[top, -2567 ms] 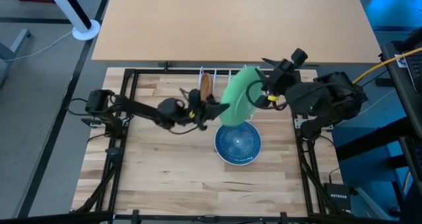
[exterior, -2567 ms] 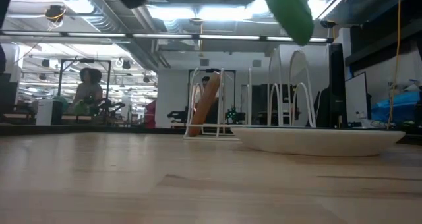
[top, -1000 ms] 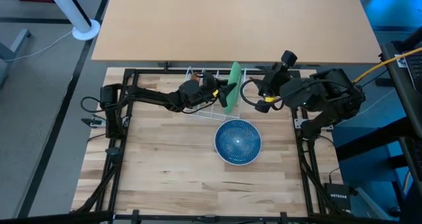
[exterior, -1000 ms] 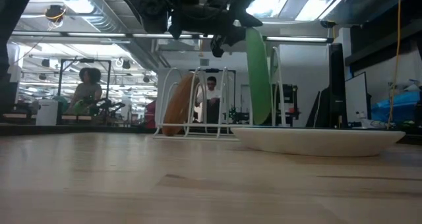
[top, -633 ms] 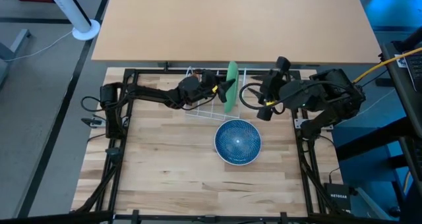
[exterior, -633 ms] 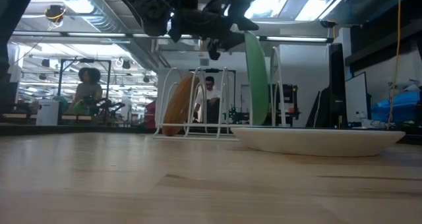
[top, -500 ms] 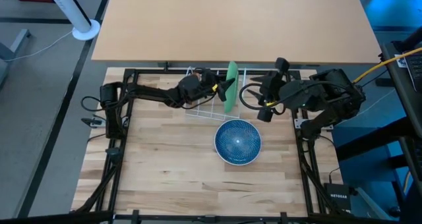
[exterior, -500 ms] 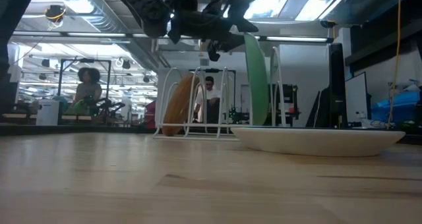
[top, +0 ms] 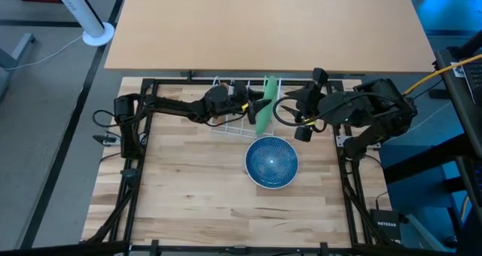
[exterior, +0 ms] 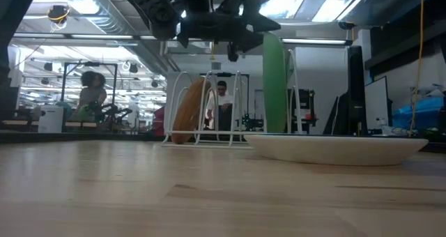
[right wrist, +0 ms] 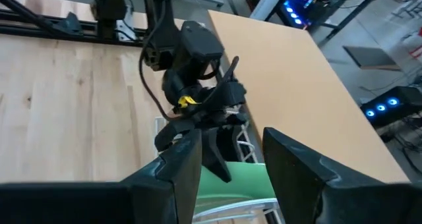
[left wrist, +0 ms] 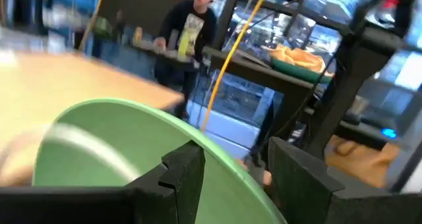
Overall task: Sort dishes
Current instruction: Put the green plate in the dish rack, then put the blue plate in the dish rack
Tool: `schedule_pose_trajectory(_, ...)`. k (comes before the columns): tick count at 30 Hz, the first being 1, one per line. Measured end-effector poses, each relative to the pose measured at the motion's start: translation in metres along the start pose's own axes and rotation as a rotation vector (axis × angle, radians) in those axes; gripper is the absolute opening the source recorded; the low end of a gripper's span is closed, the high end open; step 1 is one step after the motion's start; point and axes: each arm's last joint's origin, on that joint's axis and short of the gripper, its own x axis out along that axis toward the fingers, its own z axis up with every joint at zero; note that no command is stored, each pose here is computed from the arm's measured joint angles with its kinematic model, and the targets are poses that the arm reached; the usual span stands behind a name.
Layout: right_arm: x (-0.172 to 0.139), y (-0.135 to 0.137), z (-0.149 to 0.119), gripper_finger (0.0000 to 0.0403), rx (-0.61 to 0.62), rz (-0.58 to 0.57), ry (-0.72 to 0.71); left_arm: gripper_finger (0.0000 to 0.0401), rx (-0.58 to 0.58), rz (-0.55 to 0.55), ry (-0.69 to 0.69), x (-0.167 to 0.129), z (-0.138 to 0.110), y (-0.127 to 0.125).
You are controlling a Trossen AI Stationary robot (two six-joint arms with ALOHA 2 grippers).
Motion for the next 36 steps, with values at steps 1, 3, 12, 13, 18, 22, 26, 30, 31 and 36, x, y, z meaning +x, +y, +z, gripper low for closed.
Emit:
schedule_pose_trajectory(1,0.000,0.000,0.000,0.0166,-0.001,0.008,0.001,0.0159,0.060,0.016,-0.014,0.000,0.001,0.000)
schedule_pose_trajectory(3,0.000,0.001,0.000,0.0166,-0.001,0.013,0.001,0.0159,0.158,0.074,-0.041,0.003,0.007,0.000)
schedule_pose_trajectory(12,0.005,0.004,0.001,0.0166,-0.009,0.013,0.010,0.0159,0.266,0.086,0.139,0.010,0.008,0.006)
schedule_pose_trajectory(13,0.006,0.005,0.001,0.0166,-0.011,0.013,0.013,0.0159,0.296,0.086,0.160,0.010,0.006,0.005)
schedule_pose_trajectory(18,0.013,0.011,0.001,0.0166,-0.036,0.011,0.045,0.0159,0.386,0.064,0.178,0.010,0.005,0.000)
schedule_pose_trajectory(22,0.020,0.016,-0.001,0.0166,-0.075,0.009,0.093,0.0159,0.414,0.044,0.149,0.012,0.008,-0.008)
schedule_pose_trajectory(26,0.027,0.022,-0.002,0.0166,-0.102,0.007,0.127,0.0159,0.443,0.029,0.161,0.012,0.006,-0.014)
schedule_pose_trajectory(30,0.032,0.026,-0.002,0.0166,-0.109,0.011,0.138,0.0159,0.445,0.008,0.147,0.011,0.007,-0.023)
schedule_pose_trajectory(31,0.032,0.026,-0.002,0.0166,-0.113,0.017,0.144,0.0159,0.453,0.001,0.131,0.011,0.009,-0.026)
schedule_pose_trajectory(36,0.031,0.028,-0.006,0.0166,-0.073,0.088,0.183,0.0159,0.458,-0.034,0.128,0.005,0.016,-0.042)
